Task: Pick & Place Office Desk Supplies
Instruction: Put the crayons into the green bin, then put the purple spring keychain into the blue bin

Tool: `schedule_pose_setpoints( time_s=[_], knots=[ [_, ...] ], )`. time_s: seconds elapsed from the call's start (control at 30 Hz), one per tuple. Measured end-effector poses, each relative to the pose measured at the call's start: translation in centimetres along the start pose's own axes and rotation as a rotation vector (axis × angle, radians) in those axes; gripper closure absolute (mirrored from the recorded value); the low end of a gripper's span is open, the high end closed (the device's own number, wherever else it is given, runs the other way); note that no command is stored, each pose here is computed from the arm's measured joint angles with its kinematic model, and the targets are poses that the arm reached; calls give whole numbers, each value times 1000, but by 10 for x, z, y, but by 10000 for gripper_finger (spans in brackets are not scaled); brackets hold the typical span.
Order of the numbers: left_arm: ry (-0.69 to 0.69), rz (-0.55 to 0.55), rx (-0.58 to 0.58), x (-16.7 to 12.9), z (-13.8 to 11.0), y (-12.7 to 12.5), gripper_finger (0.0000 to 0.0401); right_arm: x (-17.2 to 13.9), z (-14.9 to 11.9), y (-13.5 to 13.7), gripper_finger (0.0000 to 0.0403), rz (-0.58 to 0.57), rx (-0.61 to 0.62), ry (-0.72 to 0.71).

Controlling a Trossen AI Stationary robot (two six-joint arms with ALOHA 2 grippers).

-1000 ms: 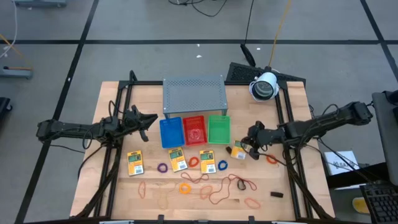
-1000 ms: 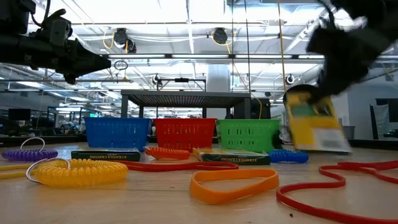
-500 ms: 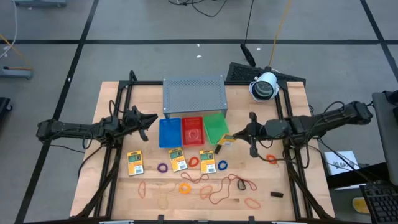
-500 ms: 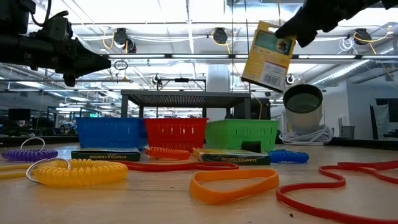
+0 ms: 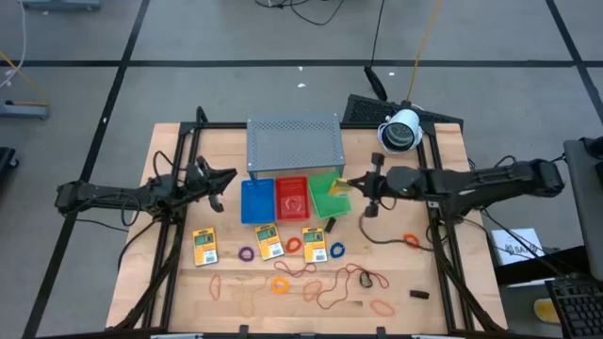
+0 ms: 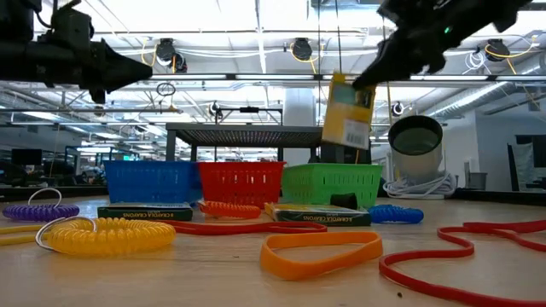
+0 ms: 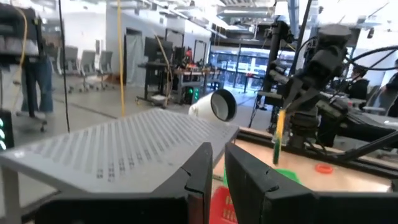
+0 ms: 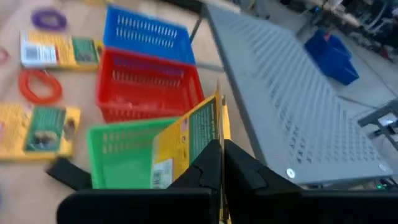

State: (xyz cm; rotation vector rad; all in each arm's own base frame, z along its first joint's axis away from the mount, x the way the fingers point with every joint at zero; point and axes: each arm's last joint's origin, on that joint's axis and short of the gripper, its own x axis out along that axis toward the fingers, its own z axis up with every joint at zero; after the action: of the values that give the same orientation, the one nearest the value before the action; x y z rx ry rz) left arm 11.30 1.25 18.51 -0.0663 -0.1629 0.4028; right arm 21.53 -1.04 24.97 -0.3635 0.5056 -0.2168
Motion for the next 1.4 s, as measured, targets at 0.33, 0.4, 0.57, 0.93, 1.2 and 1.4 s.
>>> schedule_pose_setpoints(
  time_s=[0.33,0.4,0.57,0.93,1.2,1.4],
  knots=[
    [-112,10,93,-1,12,0,350,44,-8,-10,403,65,-76,-49],
    [-113,10,94,-1,12,0,350,49,-12,-12,403,60,-80,-21],
    [-117,10,90,-1,12,0,350,56,-17,-11,388,65,-88,10],
    [-93,8,92,0,10,0,350,46,-5,-1,243,99,70,-59],
    [-93,-2,53,0,10,0,350,35,15,17,196,165,185,-194],
    [-93,-4,12,0,10,0,350,20,35,43,211,254,171,-364]
  ],
)
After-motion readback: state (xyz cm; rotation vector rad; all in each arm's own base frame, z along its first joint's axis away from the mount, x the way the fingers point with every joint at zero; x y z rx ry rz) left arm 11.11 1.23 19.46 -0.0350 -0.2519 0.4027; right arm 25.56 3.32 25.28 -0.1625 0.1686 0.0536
